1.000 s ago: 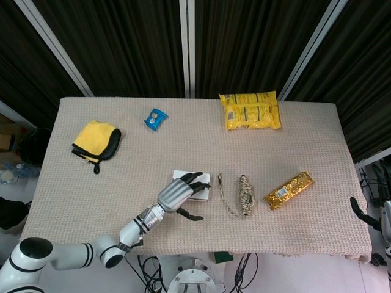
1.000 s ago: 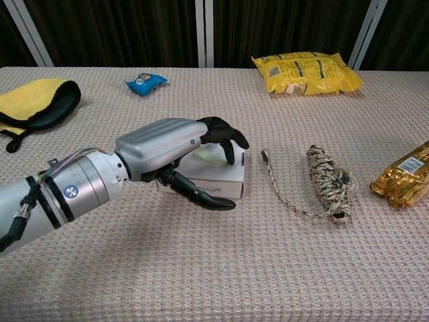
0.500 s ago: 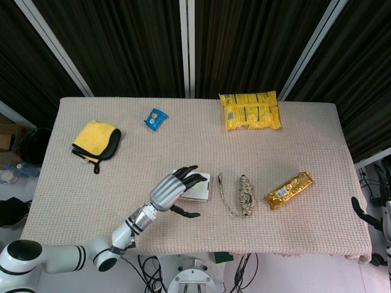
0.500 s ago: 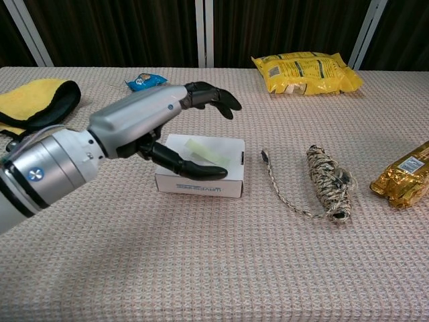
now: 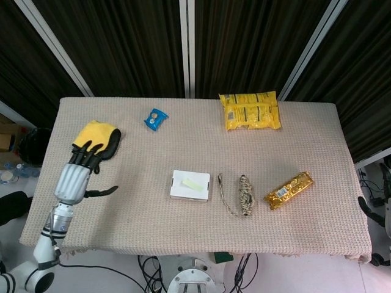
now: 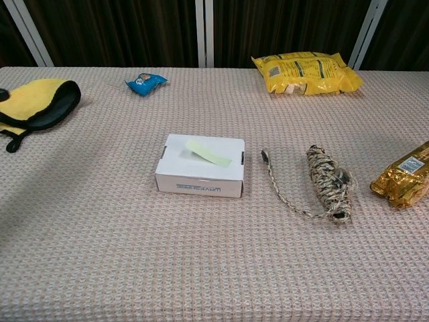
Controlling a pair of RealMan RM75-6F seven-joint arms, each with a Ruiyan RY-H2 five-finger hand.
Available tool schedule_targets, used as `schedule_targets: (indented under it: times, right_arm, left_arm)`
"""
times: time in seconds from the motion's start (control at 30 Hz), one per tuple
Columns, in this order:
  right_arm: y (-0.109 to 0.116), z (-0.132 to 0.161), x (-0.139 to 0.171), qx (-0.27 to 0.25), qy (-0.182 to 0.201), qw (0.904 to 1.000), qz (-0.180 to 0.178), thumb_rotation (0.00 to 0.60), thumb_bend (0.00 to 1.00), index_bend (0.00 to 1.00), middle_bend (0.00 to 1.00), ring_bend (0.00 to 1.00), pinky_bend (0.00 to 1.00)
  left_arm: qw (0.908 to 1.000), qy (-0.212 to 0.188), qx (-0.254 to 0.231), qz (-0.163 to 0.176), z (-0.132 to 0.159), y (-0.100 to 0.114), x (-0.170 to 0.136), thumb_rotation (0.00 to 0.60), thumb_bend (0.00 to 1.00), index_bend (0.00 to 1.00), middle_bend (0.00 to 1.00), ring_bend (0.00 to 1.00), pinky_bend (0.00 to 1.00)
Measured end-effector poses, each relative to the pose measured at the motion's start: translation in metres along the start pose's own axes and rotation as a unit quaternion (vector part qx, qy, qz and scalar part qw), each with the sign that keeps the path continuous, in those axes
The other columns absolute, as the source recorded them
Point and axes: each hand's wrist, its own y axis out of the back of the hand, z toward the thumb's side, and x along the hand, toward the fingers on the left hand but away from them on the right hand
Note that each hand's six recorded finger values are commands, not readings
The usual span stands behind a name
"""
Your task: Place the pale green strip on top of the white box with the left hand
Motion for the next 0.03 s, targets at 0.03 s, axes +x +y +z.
schedule_targets:
  times: [0.03]
  right_arm:
    - [-0.0013, 0.0005, -0.0001, 0.002, 0.000, 1.0000, 0.004, 0.546, 0.21, 0.00, 0.00, 0.00, 0.00]
  left_arm:
    - [0.9997, 0.014, 0.014, -0.012, -0.0116, 0.0004, -0.0082, 0.252, 0.00, 0.16, 0.10, 0.00, 0.16]
